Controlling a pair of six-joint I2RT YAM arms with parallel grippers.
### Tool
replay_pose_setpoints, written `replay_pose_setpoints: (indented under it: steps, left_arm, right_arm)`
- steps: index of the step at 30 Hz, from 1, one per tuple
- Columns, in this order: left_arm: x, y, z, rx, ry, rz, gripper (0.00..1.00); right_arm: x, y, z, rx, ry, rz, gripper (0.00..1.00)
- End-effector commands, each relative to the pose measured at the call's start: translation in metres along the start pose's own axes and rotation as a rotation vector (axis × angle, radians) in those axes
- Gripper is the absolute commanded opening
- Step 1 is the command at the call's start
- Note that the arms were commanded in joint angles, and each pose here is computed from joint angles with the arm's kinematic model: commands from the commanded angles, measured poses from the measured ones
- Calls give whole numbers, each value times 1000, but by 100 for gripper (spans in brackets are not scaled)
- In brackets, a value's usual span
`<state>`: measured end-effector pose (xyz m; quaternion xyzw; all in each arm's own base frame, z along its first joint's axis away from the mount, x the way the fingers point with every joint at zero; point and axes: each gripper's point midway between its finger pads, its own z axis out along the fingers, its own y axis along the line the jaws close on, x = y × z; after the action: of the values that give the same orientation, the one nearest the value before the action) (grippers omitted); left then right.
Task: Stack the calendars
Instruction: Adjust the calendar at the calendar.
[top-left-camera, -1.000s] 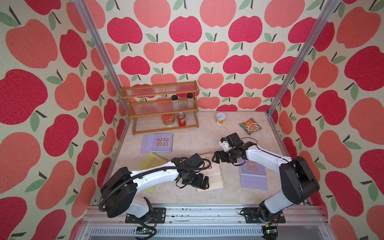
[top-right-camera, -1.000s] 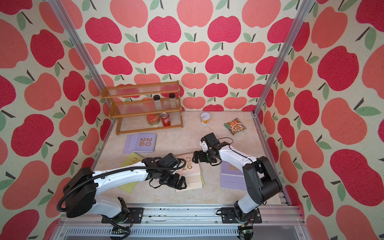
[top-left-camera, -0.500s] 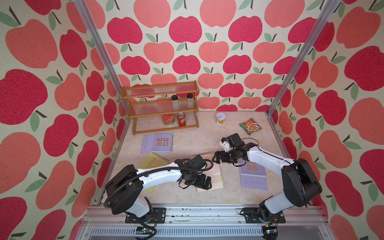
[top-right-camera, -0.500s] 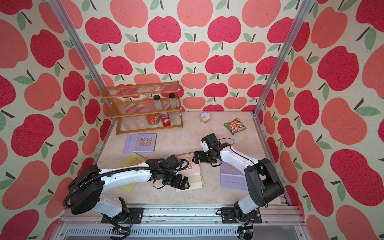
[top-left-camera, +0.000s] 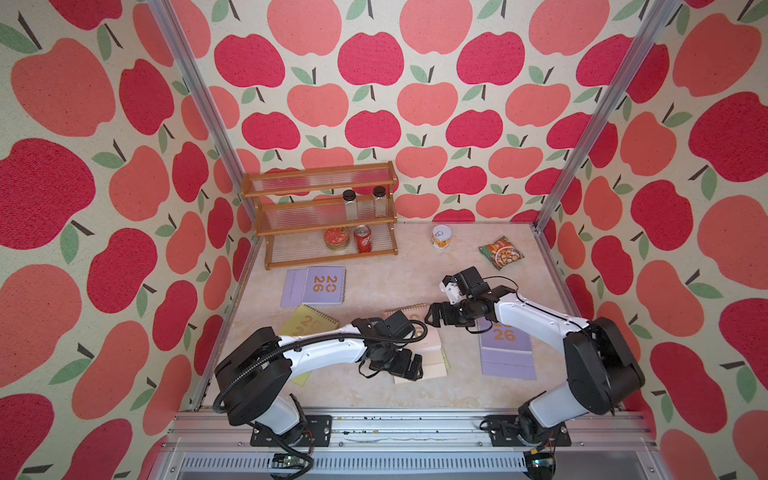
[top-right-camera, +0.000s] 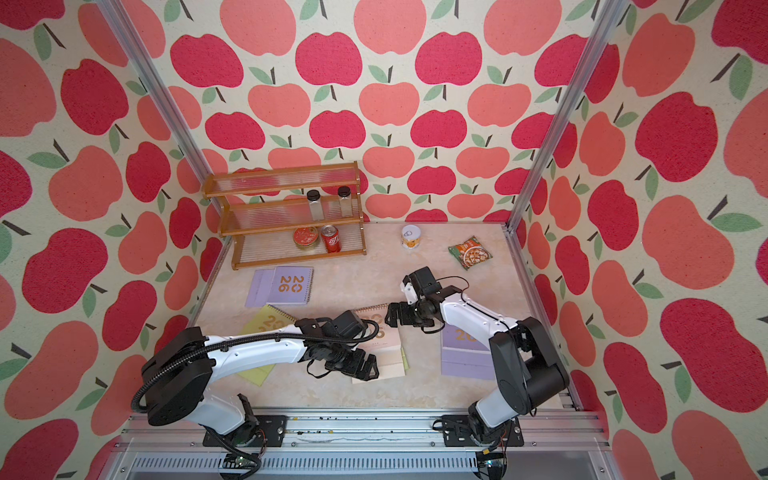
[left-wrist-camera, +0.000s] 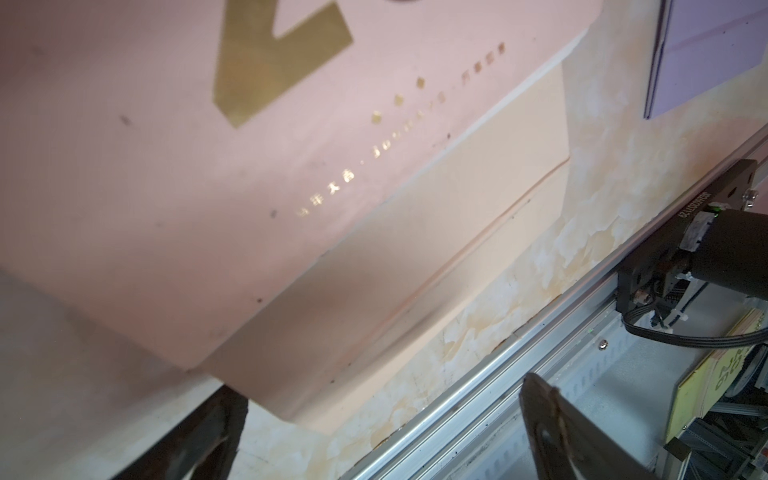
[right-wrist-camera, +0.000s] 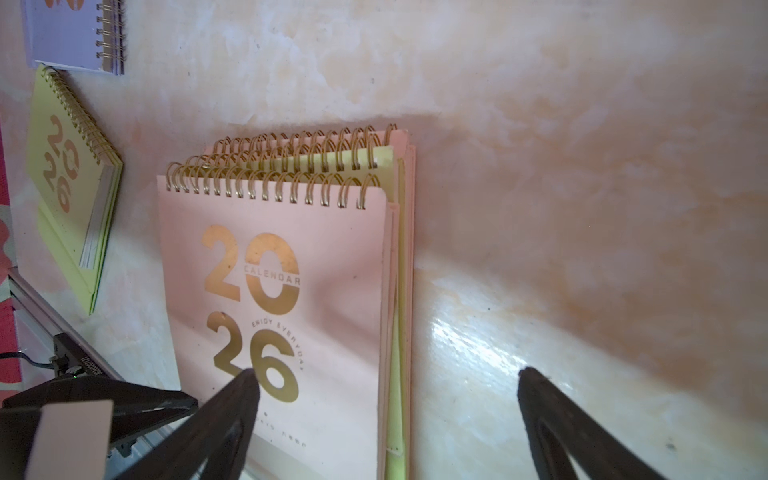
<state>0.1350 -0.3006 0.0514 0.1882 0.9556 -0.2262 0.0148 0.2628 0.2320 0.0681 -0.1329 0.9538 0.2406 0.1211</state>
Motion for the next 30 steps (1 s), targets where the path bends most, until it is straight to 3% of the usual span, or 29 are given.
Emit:
replay_pose_setpoints:
  steps: [1,17,23,30]
  left_arm:
    - [-3,-9,-1,11,20,31,99]
    - [-8,-12,-8,4,22,54,99]
    - [-39,24,-41,-80,-126,-17,99]
    - [-100,83,-118,-116,-433,-165,99]
  right_arm:
    - [3,3,-2,-17,-1,8,99]
    - [-2,21,9,-44,27,-24,99]
    - [6,19,6,-19,47,-21,99]
    - [24,26,13,2,101,-46,99]
